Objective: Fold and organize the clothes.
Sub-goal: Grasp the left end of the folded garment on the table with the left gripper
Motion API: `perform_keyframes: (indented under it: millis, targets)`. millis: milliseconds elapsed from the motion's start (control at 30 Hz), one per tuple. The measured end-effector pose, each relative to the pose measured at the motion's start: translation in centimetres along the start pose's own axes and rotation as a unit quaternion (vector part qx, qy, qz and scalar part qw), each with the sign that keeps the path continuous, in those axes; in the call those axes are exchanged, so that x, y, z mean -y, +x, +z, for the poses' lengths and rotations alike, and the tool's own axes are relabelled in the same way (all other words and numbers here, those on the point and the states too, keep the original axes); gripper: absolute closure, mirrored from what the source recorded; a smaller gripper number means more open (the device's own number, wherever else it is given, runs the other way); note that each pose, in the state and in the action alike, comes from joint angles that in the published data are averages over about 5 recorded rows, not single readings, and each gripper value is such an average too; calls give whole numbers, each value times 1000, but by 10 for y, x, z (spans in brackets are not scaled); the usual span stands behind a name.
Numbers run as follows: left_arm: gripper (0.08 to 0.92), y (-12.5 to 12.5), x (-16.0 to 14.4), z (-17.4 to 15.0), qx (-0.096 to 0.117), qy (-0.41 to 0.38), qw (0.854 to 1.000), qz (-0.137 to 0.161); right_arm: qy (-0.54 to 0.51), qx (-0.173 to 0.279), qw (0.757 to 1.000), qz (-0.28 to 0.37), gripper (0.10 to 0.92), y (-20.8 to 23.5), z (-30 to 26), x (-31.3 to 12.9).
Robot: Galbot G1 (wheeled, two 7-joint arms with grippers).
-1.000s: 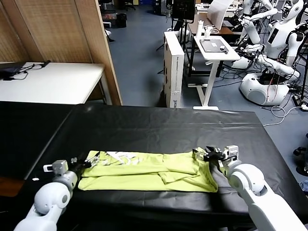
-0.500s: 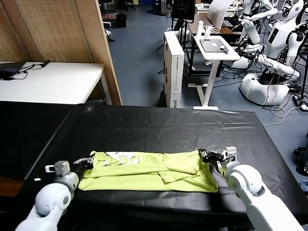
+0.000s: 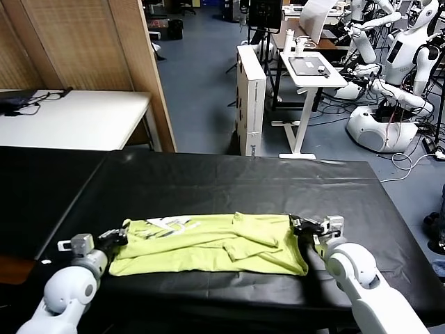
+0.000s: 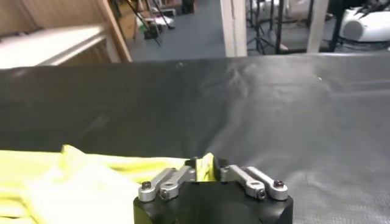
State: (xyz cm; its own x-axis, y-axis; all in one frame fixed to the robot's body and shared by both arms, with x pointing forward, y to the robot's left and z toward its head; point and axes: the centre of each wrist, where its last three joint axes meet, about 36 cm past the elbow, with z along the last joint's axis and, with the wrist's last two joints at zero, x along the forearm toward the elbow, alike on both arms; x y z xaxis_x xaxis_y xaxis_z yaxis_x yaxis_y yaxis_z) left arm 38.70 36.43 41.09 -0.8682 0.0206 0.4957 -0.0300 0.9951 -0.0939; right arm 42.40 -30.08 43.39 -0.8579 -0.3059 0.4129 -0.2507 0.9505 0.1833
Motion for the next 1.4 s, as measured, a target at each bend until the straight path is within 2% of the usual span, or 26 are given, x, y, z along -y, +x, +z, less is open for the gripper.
perform_keyframes:
  millis: [100,200,300,400,500,767,1033,1400]
  targets:
    - [330,5,-8,-6,-23,12,1000,3,2,30,999,-10,172,12,-1,1]
    - [169,14,-19,-15,-48,30,998,20,6,65,998,-18,123,27,-3,2]
    - [103,25,-32,-25,-78,61,994,56,10,87,996,-21,116,42,-3,3]
    - [94,36,-45,-34,-94,85,988,89,11,96,995,-17,115,55,-3,3]
    - [93,44,-52,-39,-97,89,986,103,10,100,995,-13,115,64,-1,3]
    - [92,51,-57,-31,-96,74,988,96,14,104,994,-14,115,71,-3,1]
    - [92,60,-48,-18,-100,83,986,102,14,104,994,-16,115,68,-3,0]
    - [92,59,-40,-9,-102,87,985,106,13,104,994,-14,115,68,-3,2]
